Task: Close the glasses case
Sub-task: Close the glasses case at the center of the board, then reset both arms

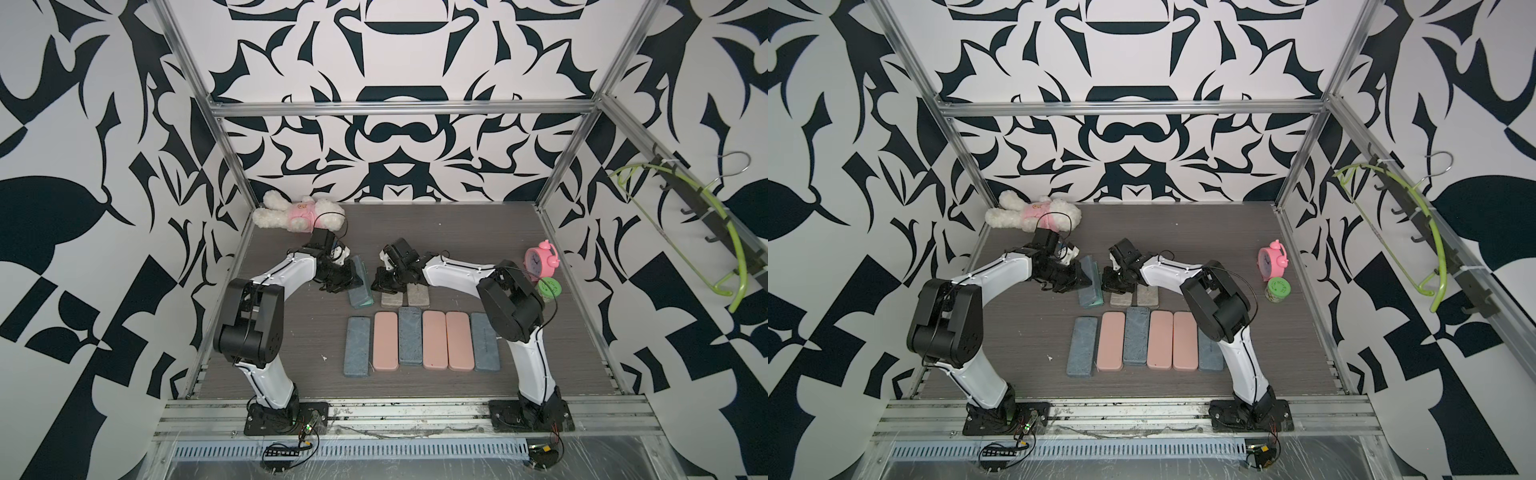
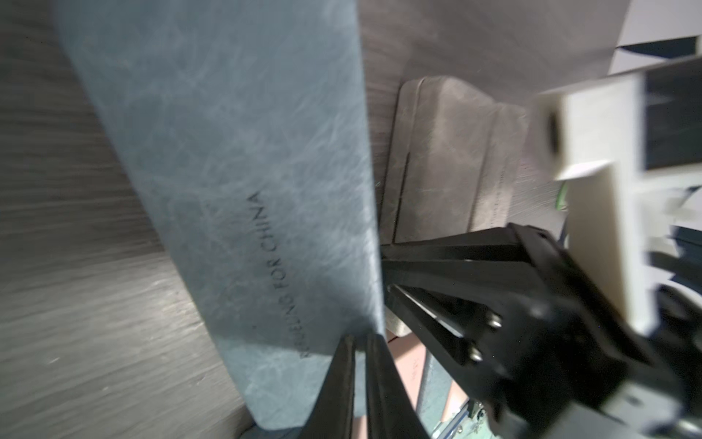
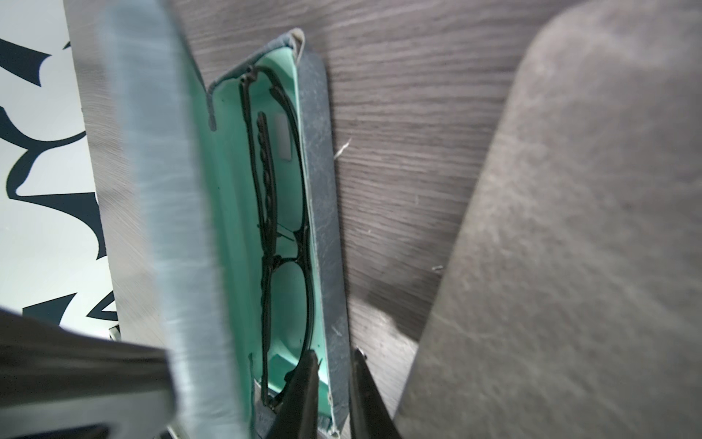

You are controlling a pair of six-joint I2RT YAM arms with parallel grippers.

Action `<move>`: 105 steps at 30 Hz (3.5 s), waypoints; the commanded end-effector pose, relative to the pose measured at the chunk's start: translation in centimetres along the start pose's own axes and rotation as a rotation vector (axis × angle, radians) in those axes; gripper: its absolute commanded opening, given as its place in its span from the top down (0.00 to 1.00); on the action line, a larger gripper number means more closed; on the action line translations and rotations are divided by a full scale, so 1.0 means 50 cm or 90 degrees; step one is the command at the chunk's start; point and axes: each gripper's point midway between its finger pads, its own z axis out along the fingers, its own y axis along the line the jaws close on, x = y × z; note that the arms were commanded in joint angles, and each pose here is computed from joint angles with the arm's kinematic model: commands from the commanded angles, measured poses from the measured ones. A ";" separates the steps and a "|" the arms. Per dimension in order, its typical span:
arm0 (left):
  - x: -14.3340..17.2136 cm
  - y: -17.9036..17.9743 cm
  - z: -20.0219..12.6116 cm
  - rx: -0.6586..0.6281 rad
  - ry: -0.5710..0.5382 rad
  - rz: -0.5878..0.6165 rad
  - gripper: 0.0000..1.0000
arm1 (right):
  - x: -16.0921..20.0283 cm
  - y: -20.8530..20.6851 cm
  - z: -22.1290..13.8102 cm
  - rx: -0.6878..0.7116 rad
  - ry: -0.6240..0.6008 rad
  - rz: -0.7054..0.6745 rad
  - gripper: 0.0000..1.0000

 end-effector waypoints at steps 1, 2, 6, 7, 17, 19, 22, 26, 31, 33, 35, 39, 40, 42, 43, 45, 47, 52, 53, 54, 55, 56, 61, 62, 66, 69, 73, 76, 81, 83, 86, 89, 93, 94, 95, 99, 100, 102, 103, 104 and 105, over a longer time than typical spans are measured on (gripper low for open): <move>0.024 0.030 0.026 -0.043 0.041 -0.017 0.87 | -0.015 0.027 -0.041 -0.005 -0.029 -0.010 0.81; 0.024 0.032 0.030 -0.046 0.043 -0.019 0.87 | -0.016 0.027 -0.045 -0.002 -0.031 -0.010 0.81; 0.023 0.032 0.033 -0.047 0.045 -0.021 0.88 | -0.020 0.026 -0.066 0.006 -0.041 -0.011 0.81; 0.020 0.028 0.030 -0.046 0.041 -0.019 0.88 | -0.023 0.026 -0.073 0.006 -0.047 -0.011 0.81; -0.033 -0.033 -0.093 -0.023 -0.076 -0.016 0.71 | -0.034 0.066 -0.148 -0.019 -0.085 -0.044 0.77; -0.048 -0.007 -0.119 -0.028 -0.101 -0.053 0.66 | -0.034 0.069 -0.171 -0.017 -0.096 -0.052 0.74; -0.062 0.051 -0.144 -0.060 -0.120 -0.108 0.66 | -0.029 0.063 -0.209 -0.007 -0.113 -0.064 0.69; -0.070 0.104 -0.136 -0.094 -0.114 -0.138 0.66 | -0.018 0.039 -0.261 0.021 -0.135 -0.085 0.47; -0.068 0.113 -0.071 -0.102 -0.072 -0.124 0.69 | 0.000 -0.011 -0.321 0.067 -0.170 -0.110 0.21; -0.061 0.102 -0.043 -0.105 -0.053 -0.102 0.69 | 0.007 -0.032 -0.339 0.073 -0.177 -0.104 0.20; -0.052 0.100 -0.018 -0.112 -0.030 -0.096 0.71 | 0.011 -0.051 -0.355 0.077 -0.184 -0.092 0.20; -0.037 0.099 0.010 -0.111 -0.013 -0.102 0.73 | 0.023 -0.072 -0.377 0.081 -0.189 -0.080 0.20; -0.033 0.096 0.013 -0.111 -0.011 -0.099 0.73 | 0.026 -0.074 -0.381 0.082 -0.188 -0.080 0.20; -0.026 0.092 0.020 -0.110 -0.008 -0.097 0.74 | 0.029 -0.079 -0.382 0.087 -0.186 -0.078 0.20; -0.021 0.089 0.024 -0.109 -0.004 -0.096 0.74 | 0.031 -0.080 -0.382 0.087 -0.186 -0.078 0.20; -0.022 0.085 0.028 -0.107 -0.006 -0.090 0.74 | 0.034 -0.081 -0.376 0.083 -0.181 -0.075 0.20; -0.025 0.083 0.030 -0.107 -0.006 -0.086 0.73 | 0.037 -0.082 -0.368 0.078 -0.174 -0.070 0.20; -0.051 0.069 0.037 -0.094 -0.008 -0.062 0.61 | 0.046 -0.092 -0.352 0.072 -0.164 -0.062 0.20; -0.056 0.066 0.038 -0.094 -0.008 -0.057 0.61 | 0.047 -0.095 -0.350 0.075 -0.163 -0.061 0.20; -0.061 0.061 0.038 -0.092 -0.008 -0.050 0.60 | 0.048 -0.100 -0.349 0.082 -0.161 -0.058 0.19; -0.066 0.055 0.038 -0.089 -0.009 -0.043 0.59 | 0.050 -0.108 -0.347 0.094 -0.157 -0.054 0.19; -0.068 0.051 0.039 -0.087 -0.007 -0.039 0.59 | 0.048 -0.113 -0.347 0.100 -0.155 -0.048 0.20; -0.054 0.039 0.048 -0.072 0.007 -0.037 0.61 | 0.047 -0.119 -0.341 0.098 -0.153 -0.038 0.19; -0.051 0.041 0.048 -0.073 0.007 -0.041 0.61 | 0.047 -0.118 -0.340 0.098 -0.152 -0.038 0.19; -0.042 0.036 0.036 -0.067 0.000 -0.043 0.62 | 0.043 -0.119 -0.345 0.100 -0.155 -0.040 0.19; -0.053 0.026 0.007 -0.058 -0.024 -0.042 0.61 | 0.037 -0.127 -0.356 0.112 -0.166 -0.042 0.19; -0.091 0.019 -0.081 -0.039 -0.108 -0.050 0.52 | 0.027 -0.146 -0.392 0.139 -0.198 -0.049 0.18; -0.122 0.018 -0.185 -0.050 -0.216 -0.037 0.33 | 0.019 -0.179 -0.435 0.180 -0.232 -0.049 0.12; -0.146 0.028 -0.358 -0.092 -0.406 -0.016 0.03 | 0.003 -0.248 -0.517 0.245 -0.308 -0.028 0.07; -0.148 0.037 -0.406 -0.124 -0.465 0.000 0.00 | -0.003 -0.283 -0.556 0.289 -0.353 -0.020 0.04; -0.139 0.041 -0.478 -0.174 -0.551 0.029 0.00 | -0.006 -0.316 -0.615 0.336 -0.417 -0.023 0.00; -0.135 0.080 -0.508 -0.242 -0.613 0.019 0.01 | -0.012 -0.335 -0.665 0.384 -0.485 -0.045 0.00; -0.127 0.141 -0.513 -0.318 -0.661 0.007 0.01 | -0.016 -0.383 -0.703 0.460 -0.533 -0.036 0.00; -0.126 0.155 -0.509 -0.332 -0.677 0.017 0.01 | -0.016 -0.399 -0.708 0.478 -0.542 -0.027 0.00; -0.124 0.164 -0.506 -0.340 -0.694 0.026 0.01 | -0.019 -0.410 -0.713 0.492 -0.557 -0.022 0.00; -0.120 0.211 -0.476 -0.360 -0.756 0.044 0.01 | -0.021 -0.453 -0.710 0.520 -0.648 -0.041 0.00; -0.121 0.222 -0.465 -0.363 -0.761 0.047 0.01 | -0.021 -0.460 -0.707 0.519 -0.677 -0.055 0.00; -0.123 0.236 -0.449 -0.366 -0.764 0.052 0.01 | -0.017 -0.478 -0.697 0.530 -0.707 -0.079 0.00; -0.124 0.241 -0.438 -0.364 -0.761 0.057 0.01 | -0.013 -0.491 -0.688 0.538 -0.706 -0.085 0.00; -0.124 0.248 -0.429 -0.366 -0.759 0.059 0.00 | -0.013 -0.497 -0.678 0.539 -0.701 -0.093 0.00; -0.123 0.257 -0.420 -0.368 -0.762 0.056 0.01 | -0.012 -0.506 -0.663 0.539 -0.692 -0.104 0.00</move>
